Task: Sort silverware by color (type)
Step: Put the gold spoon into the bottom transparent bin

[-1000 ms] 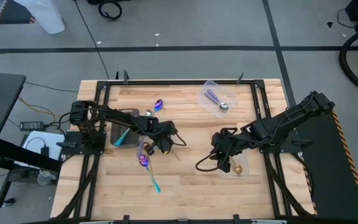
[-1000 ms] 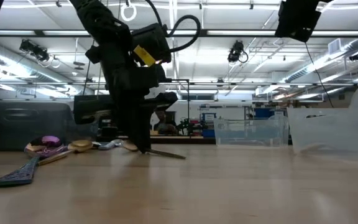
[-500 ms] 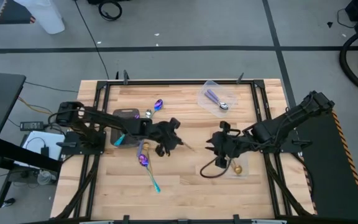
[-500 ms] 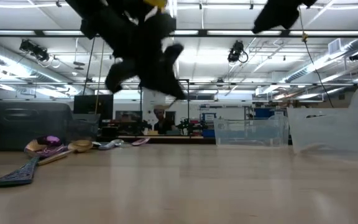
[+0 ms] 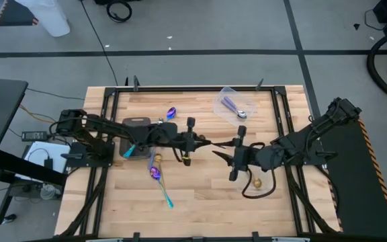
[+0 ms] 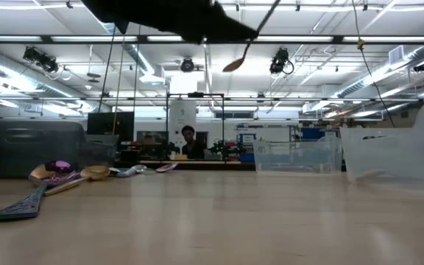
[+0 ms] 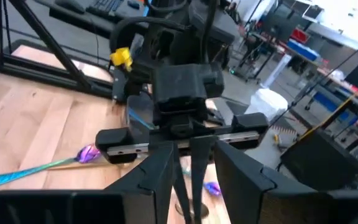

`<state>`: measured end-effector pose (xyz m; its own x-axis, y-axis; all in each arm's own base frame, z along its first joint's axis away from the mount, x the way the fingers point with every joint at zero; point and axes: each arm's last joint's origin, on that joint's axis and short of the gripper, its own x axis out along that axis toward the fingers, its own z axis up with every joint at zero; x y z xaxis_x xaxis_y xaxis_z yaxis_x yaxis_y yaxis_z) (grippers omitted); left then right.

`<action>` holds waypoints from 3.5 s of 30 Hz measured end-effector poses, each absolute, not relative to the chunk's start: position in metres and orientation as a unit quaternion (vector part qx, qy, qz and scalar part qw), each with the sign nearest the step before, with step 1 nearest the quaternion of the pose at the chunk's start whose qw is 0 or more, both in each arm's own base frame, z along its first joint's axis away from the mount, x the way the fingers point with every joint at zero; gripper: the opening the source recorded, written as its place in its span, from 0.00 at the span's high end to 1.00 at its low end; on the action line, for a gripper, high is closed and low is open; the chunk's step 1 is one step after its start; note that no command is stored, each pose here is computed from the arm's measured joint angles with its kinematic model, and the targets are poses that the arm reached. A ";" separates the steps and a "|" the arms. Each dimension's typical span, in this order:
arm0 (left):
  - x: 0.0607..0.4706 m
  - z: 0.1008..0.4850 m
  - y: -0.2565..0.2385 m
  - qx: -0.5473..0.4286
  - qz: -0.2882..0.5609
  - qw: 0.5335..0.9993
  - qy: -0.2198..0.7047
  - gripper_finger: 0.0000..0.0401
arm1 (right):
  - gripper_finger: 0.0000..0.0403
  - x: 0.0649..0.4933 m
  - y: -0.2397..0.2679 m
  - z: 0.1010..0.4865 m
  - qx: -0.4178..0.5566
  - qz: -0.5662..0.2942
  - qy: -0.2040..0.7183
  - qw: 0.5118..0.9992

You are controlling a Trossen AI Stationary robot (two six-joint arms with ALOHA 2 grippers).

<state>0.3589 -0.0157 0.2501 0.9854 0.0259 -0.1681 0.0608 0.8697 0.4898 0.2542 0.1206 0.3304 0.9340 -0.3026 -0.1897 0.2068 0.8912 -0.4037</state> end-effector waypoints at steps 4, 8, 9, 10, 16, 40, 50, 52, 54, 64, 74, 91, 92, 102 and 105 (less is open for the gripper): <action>0.360 0.258 -0.019 0.246 -0.023 0.968 0.037 0.97 | 0.68 0.255 0.121 0.333 -0.201 -0.131 0.114 0.964; 0.360 0.264 -0.025 0.243 -0.037 0.969 0.004 0.97 | 0.68 0.255 0.121 0.334 -0.203 -0.131 0.113 0.964; 0.360 0.265 -0.027 0.242 -0.039 0.969 -0.004 0.97 | 0.68 0.255 0.121 0.334 -0.203 -0.131 0.113 0.964; 0.360 0.267 -0.028 0.242 -0.040 0.969 -0.014 0.97 | 0.68 0.255 0.121 0.334 -0.203 -0.131 0.112 0.964; 0.359 0.273 -0.032 0.241 -0.039 0.969 -0.040 0.98 | 0.69 0.255 0.121 0.334 -0.202 -0.131 0.112 0.964; 0.359 0.273 -0.032 0.211 -0.016 0.977 -0.035 0.88 | 0.94 0.254 0.120 0.329 -0.205 -0.127 0.133 0.961; 0.351 0.272 -0.038 0.191 -0.005 0.981 0.028 0.65 | 0.94 0.252 0.118 0.319 -0.174 -0.125 0.169 0.962; 0.350 0.270 -0.042 0.192 -0.013 0.981 0.039 0.64 | 0.94 0.251 0.118 0.318 -0.173 -0.125 0.172 0.962; 0.349 0.266 -0.045 0.189 -0.021 0.980 0.059 0.63 | 0.94 0.251 0.119 0.319 -0.172 -0.125 0.171 0.962; 0.333 0.225 -0.052 0.099 -0.036 0.953 0.283 0.64 | 0.94 0.250 0.117 0.314 -0.154 -0.128 0.187 0.962; 0.312 0.202 -0.051 0.046 -0.011 0.902 0.430 0.65 | 0.91 0.244 0.096 0.289 0.003 -0.126 0.318 0.940; 0.312 0.202 -0.054 0.049 -0.016 0.900 0.433 0.65 | 0.91 0.210 0.083 0.261 0.232 -0.176 0.550 0.783; 0.312 0.202 -0.054 0.049 -0.016 0.900 0.433 0.65 | 0.91 0.209 0.084 0.258 0.243 -0.174 0.558 0.774; 0.312 0.202 -0.054 0.050 -0.016 0.900 0.433 0.65 | 0.91 0.197 0.080 0.220 0.297 -0.200 0.611 0.706; 0.311 0.202 -0.054 0.051 -0.017 0.900 0.433 0.65 | 0.91 0.197 0.077 0.214 0.302 -0.204 0.607 0.706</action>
<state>0.3115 -0.0539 0.2015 0.6244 0.0139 -0.7810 0.0748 0.9942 0.0775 0.1973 0.0771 0.2138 0.1789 0.0785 -0.9807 0.6550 0.7343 0.1782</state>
